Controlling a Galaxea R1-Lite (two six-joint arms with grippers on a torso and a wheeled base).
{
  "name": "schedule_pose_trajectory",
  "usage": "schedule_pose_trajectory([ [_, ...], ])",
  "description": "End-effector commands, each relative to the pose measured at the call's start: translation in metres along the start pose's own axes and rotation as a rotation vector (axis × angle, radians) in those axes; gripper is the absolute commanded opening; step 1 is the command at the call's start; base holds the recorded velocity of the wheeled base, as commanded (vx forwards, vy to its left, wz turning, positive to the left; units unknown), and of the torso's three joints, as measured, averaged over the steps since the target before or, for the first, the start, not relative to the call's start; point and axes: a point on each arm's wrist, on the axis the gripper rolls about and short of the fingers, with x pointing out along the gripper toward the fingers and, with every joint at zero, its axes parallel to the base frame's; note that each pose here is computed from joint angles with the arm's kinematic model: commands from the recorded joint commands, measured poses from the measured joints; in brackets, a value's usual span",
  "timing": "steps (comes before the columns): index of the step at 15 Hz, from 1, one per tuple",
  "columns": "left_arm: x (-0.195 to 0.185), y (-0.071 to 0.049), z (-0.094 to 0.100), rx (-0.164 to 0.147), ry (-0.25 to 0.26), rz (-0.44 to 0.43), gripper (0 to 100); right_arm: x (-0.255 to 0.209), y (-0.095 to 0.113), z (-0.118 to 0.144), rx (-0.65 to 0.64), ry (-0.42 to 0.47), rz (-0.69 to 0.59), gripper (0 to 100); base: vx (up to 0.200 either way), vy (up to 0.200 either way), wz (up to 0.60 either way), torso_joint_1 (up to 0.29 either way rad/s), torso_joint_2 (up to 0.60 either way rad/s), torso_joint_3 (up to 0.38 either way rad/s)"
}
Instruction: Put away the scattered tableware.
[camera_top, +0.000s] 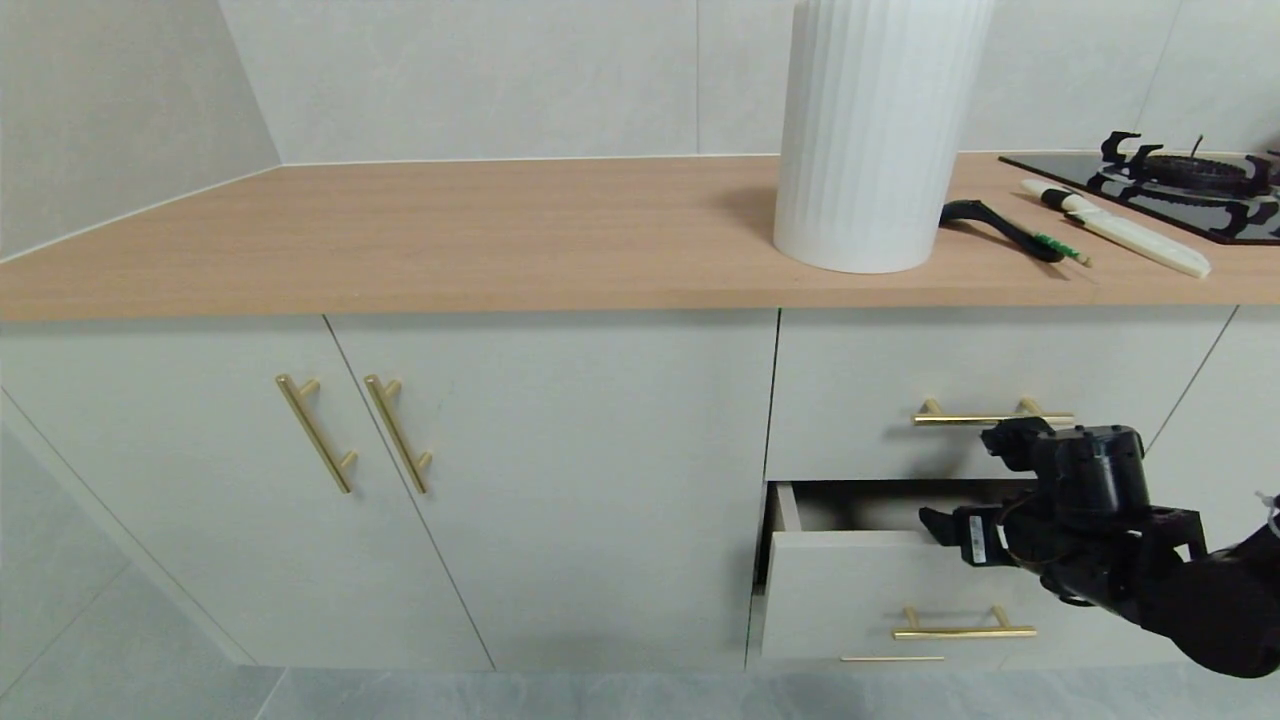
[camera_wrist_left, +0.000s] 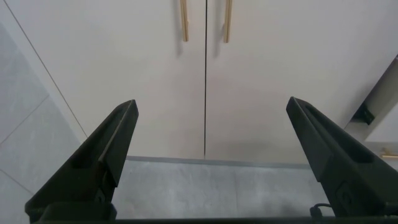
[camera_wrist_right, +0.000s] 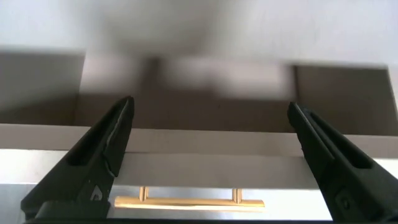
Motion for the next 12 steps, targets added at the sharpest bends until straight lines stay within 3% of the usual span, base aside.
schedule_pose_trajectory([
  [1, 0.0, 0.0, 0.0, 0.0, 0.001, 0.001, 100, -0.013, -0.002, 0.009, 0.006, -0.025, 0.01, 100, 0.0, 0.0, 0.0, 0.0, 0.0, 0.0],
  [8, 0.0, 0.0, 0.0, 0.0, 0.001, 0.001, 100, -0.05, -0.006, 0.011, -0.054, 0.195, 0.079, 100, 0.0, 0.0, 0.0, 0.0, 0.0, 0.0],
  [12, 0.0, 0.0, 0.0, 0.0, 0.001, 0.001, 100, -0.067, -0.006, 0.002, -0.169, 0.309, 0.104, 100, 0.0, 0.0, 0.0, 0.0, 0.0, 0.0],
])
